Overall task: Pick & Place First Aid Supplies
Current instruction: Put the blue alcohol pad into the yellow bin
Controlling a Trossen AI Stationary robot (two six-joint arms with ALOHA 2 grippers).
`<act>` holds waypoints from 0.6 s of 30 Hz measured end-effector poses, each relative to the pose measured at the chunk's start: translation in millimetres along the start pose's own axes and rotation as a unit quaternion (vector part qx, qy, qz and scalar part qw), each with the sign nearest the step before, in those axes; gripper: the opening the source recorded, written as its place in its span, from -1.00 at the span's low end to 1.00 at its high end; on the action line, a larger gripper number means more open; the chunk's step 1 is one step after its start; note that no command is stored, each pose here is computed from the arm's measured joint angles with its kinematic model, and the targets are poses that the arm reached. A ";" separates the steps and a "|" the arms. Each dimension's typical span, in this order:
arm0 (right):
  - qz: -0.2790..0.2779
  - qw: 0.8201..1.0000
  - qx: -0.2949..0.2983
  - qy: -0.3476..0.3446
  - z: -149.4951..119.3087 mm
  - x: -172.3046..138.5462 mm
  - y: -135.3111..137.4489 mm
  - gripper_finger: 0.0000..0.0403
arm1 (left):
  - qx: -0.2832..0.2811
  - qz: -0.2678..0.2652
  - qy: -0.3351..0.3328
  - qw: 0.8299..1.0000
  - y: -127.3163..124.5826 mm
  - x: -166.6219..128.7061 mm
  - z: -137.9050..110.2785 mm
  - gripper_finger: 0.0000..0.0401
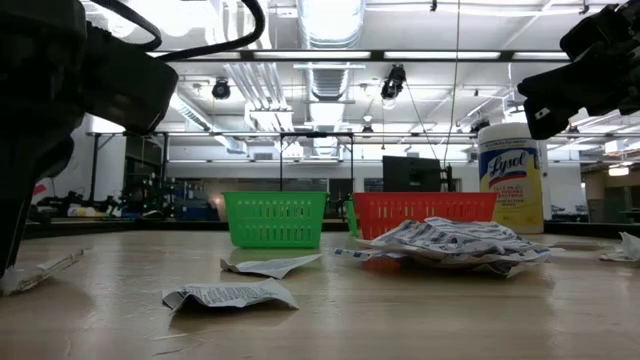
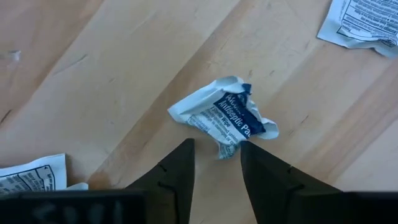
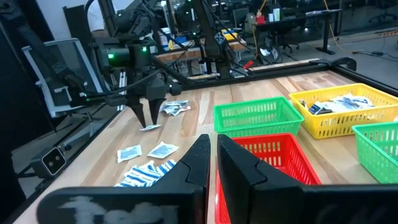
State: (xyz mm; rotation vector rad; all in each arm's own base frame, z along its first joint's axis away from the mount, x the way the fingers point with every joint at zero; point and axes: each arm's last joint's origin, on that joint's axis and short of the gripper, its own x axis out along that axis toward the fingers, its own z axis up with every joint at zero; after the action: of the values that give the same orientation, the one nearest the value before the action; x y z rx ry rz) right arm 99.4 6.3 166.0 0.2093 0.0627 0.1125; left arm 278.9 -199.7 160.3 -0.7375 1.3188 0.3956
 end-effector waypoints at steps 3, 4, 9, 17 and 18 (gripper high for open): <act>0.000 1.000 0.000 0.000 0.1 0.0 0.0 -0.86 | 0.000 0.001 0.000 1.000 0.3 0.2 -0.1 -0.48; 0.000 1.000 0.000 0.000 0.0 0.0 0.0 -0.86 | 0.000 0.001 0.000 1.000 0.5 0.3 0.0 -0.51; 0.000 1.000 0.000 0.000 0.0 0.0 0.0 -0.86 | 0.002 0.003 0.001 1.000 1.0 0.3 -0.3 -0.73; 0.000 1.000 0.000 0.000 0.1 0.0 0.0 -0.86 | 0.015 -0.007 0.000 1.000 -1.0 0.3 0.1 -0.98; 0.000 1.000 0.000 0.000 0.1 0.0 0.0 -0.86 | 0.017 -0.007 0.000 1.000 -0.9 0.3 0.0 -0.98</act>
State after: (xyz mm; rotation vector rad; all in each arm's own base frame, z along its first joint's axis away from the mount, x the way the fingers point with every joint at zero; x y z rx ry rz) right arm 99.4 6.3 166.1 0.2093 0.0625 0.1130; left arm 279.6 -200.4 160.2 -0.7178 1.3173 0.3614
